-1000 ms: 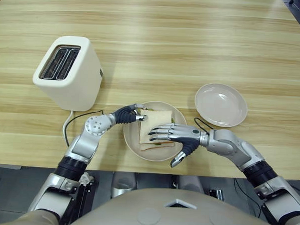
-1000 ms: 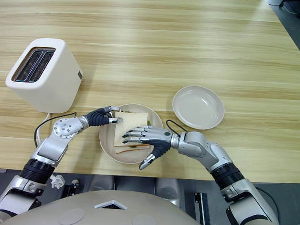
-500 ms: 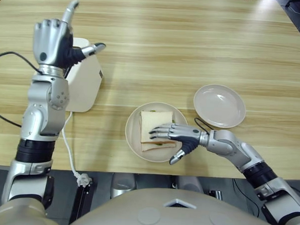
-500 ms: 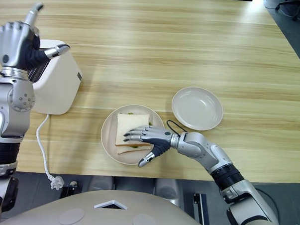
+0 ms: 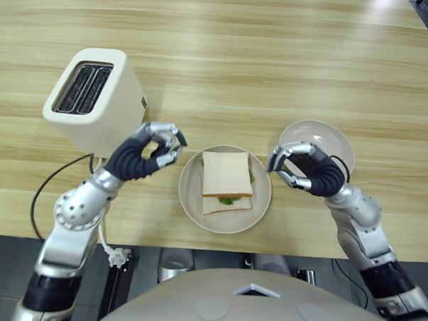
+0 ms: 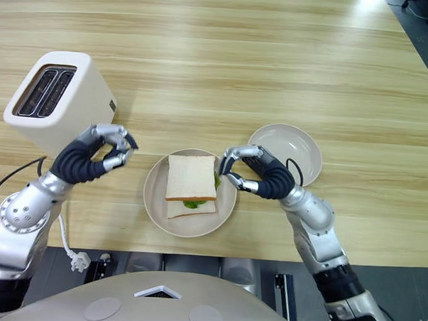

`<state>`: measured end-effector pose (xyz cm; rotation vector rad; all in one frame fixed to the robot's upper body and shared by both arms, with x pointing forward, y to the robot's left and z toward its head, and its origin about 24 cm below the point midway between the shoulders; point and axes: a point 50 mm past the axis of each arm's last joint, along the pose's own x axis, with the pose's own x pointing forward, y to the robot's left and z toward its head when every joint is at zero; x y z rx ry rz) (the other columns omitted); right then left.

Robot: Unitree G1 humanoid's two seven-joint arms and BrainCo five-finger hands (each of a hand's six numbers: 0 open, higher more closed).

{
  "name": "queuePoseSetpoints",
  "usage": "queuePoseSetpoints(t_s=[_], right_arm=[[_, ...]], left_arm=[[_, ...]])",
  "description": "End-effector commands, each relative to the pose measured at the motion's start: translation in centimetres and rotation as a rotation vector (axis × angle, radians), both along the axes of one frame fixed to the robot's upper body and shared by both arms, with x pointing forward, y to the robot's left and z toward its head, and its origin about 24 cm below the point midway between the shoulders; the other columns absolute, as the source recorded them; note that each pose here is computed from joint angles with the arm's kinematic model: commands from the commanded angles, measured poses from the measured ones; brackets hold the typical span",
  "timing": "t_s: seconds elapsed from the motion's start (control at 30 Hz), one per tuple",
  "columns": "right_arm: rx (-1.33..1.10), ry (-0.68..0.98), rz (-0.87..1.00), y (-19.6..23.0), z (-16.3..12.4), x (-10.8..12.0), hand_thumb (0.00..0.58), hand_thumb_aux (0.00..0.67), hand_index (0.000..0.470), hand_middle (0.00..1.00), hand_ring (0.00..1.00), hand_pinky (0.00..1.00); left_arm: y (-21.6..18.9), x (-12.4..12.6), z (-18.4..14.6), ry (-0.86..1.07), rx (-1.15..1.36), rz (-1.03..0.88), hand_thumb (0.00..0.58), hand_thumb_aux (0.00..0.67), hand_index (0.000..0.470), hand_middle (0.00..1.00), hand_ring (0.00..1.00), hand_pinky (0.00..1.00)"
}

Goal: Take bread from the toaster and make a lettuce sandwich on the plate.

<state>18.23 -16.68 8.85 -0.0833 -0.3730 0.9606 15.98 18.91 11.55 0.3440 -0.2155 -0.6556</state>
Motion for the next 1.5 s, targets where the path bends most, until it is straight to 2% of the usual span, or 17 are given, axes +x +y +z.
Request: queuePoseSetpoints(t_s=[0.03,0.17,0.4,0.6,0.83,1.0,1.2,1.33,1.5], right_arm=[[-0.206,0.115,0.167,0.2,-2.4,-2.7,0.58,0.67,0.46,1.0,1.0,1.0],[-0.439,0.141,0.215,-0.3,-4.9,-4.1,0.58,0.67,0.46,1.0,1.0,1.0],[-0.769,0.075,0.219,-0.8,-7.9,-4.5,0.58,0.67,0.46,1.0,1.0,1.0],[-0.868,-0.006,0.184,-0.7,-8.5,-3.7,0.58,0.67,0.46,1.0,1.0,1.0],[-0.949,-0.075,0.184,0.8,-9.3,-1.4,0.58,0.67,0.46,1.0,1.0,1.0],[-0.988,-0.087,0.172,1.9,-9.8,1.3,0.58,0.67,0.46,1.0,1.0,1.0],[-1.062,-0.133,0.061,2.0,-9.7,6.9,0.58,0.67,0.46,1.0,1.0,1.0],[-1.079,-0.116,-0.016,2.1,-9.7,10.3,0.58,0.67,0.46,1.0,1.0,1.0],[-1.074,-0.078,-0.105,2.2,-9.6,12.9,0.58,0.67,0.46,1.0,1.0,1.0]], left_arm=[[-0.7,-2.7,-1.7,0.182,0.084,-0.151,0.58,0.67,0.46,1.0,1.0,1.0],[-0.7,-4.4,-4.8,0.319,0.291,-0.209,0.58,0.67,0.46,1.0,1.0,1.0],[0.4,-4.2,-9.4,0.328,0.658,-0.224,0.58,0.67,0.46,1.0,1.0,1.0],[0.3,-3.0,-11.4,0.244,0.861,-0.264,0.58,0.67,0.46,1.0,1.0,1.0],[-0.6,0.3,-11.9,0.117,0.926,-0.264,0.58,0.67,0.46,1.0,1.0,1.0],[-0.9,4.0,-11.3,-0.014,0.966,-0.2,0.58,0.67,0.46,1.0,1.0,1.0],[-0.3,9.1,-11.0,-0.074,0.967,-0.061,0.58,0.67,0.46,1.0,1.0,1.0],[-0.5,11.4,-11.8,-0.071,0.958,-0.011,0.58,0.67,0.46,1.0,1.0,1.0],[-1.1,13.4,-13.0,-0.038,0.956,0.012,0.58,0.67,0.46,1.0,1.0,1.0]])
